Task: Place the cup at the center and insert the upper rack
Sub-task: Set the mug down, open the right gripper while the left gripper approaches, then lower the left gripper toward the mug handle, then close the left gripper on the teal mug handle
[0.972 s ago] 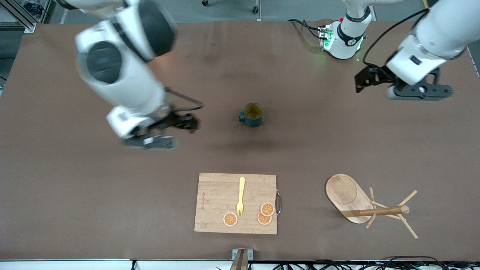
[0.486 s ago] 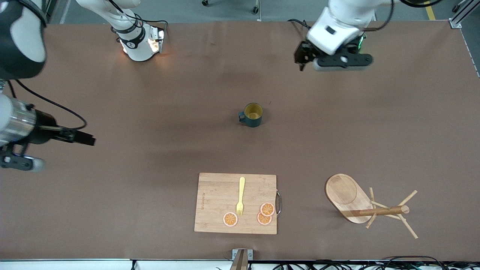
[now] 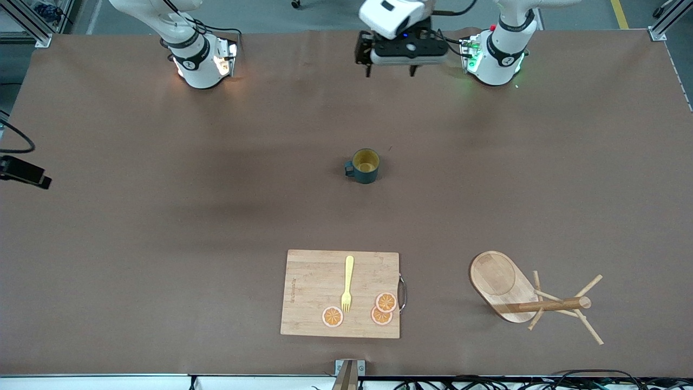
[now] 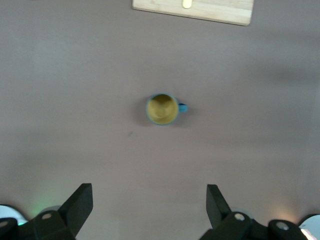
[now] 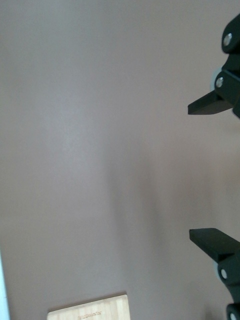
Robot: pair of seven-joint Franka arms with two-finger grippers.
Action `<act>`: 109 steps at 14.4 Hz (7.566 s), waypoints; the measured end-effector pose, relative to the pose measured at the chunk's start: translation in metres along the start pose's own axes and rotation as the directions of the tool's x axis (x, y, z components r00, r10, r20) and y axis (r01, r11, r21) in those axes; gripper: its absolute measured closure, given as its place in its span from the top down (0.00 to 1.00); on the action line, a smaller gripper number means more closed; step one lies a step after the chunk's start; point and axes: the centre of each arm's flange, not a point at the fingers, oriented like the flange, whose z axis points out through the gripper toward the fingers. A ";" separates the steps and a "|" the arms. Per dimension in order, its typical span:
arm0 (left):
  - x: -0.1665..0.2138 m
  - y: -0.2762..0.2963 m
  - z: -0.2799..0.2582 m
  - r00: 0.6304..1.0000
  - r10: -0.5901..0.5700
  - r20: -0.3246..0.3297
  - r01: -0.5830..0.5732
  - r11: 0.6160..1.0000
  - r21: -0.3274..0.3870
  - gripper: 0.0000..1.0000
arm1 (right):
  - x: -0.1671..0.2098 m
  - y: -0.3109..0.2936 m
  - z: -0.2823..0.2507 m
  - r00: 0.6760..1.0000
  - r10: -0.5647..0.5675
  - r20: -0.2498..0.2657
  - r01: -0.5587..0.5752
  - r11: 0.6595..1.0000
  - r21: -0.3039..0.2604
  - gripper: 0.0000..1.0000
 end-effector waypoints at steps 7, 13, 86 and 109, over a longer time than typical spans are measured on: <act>-0.090 0.080 0.095 0.980 -0.114 -0.164 0.122 0.992 0.038 1.00 | -0.014 0.013 -0.011 0.999 -0.001 -0.042 0.002 0.999 0.035 1.00; -0.140 0.121 0.195 0.927 -0.169 -0.334 0.192 0.981 0.036 1.00 | -0.032 0.011 -0.008 0.999 -0.012 -0.053 0.014 0.999 0.040 1.00; -0.119 0.092 0.502 0.501 0.155 -0.851 0.095 0.968 0.233 0.67 | -0.073 0.002 -0.007 0.995 -0.091 -0.044 0.093 0.995 0.030 1.00; -0.097 0.086 0.509 0.508 0.137 -0.851 0.114 0.968 0.224 0.17 | -0.073 0.001 -0.011 0.994 -0.094 -0.054 0.096 0.995 0.028 1.00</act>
